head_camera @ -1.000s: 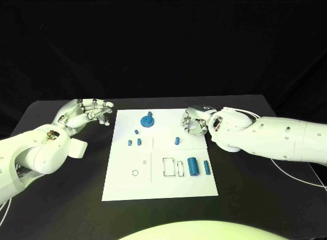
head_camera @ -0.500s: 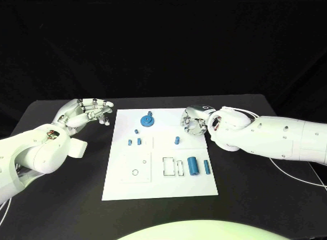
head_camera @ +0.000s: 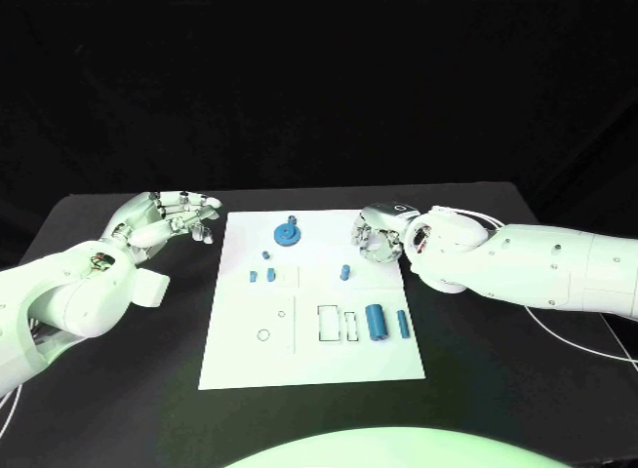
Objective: Assemble the parts on the task board
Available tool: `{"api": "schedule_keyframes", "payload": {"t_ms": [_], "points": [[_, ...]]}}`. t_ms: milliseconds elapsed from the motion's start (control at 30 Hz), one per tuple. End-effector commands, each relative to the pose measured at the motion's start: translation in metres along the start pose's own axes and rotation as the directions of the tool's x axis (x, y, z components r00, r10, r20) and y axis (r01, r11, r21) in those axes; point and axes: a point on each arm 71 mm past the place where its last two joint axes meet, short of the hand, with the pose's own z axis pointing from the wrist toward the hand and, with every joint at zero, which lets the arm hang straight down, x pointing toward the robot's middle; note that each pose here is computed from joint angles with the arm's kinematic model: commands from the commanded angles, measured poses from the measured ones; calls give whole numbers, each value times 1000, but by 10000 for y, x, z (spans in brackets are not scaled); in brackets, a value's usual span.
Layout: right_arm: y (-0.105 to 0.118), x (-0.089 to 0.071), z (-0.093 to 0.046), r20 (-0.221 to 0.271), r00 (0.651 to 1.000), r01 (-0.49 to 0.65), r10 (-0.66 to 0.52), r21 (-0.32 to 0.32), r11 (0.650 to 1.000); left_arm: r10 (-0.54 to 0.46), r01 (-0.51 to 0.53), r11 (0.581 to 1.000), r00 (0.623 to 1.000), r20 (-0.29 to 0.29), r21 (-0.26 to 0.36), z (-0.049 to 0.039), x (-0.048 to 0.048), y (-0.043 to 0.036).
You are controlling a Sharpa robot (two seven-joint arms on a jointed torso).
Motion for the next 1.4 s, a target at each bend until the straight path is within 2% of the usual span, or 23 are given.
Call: {"api": "schedule_keyframes", "payload": {"t_ms": [33,233,900,1400], "points": [[0,109,-12,-69,997,42,-42,7,999,-6,6,1000,1000,-19,4,0,18,-8],[3,126,-16,-75,995,62,-62,10,998,-5,5,1000,1000,-20,3,-2,18,-7],[27,128,-32,-15,997,79,-79,24,997,2,-2,1000,1000,-14,0,-5,21,-4],[66,70,-47,81,996,39,-39,6,999,4,-4,1000,1000,-12,1,-3,24,-5]]}}
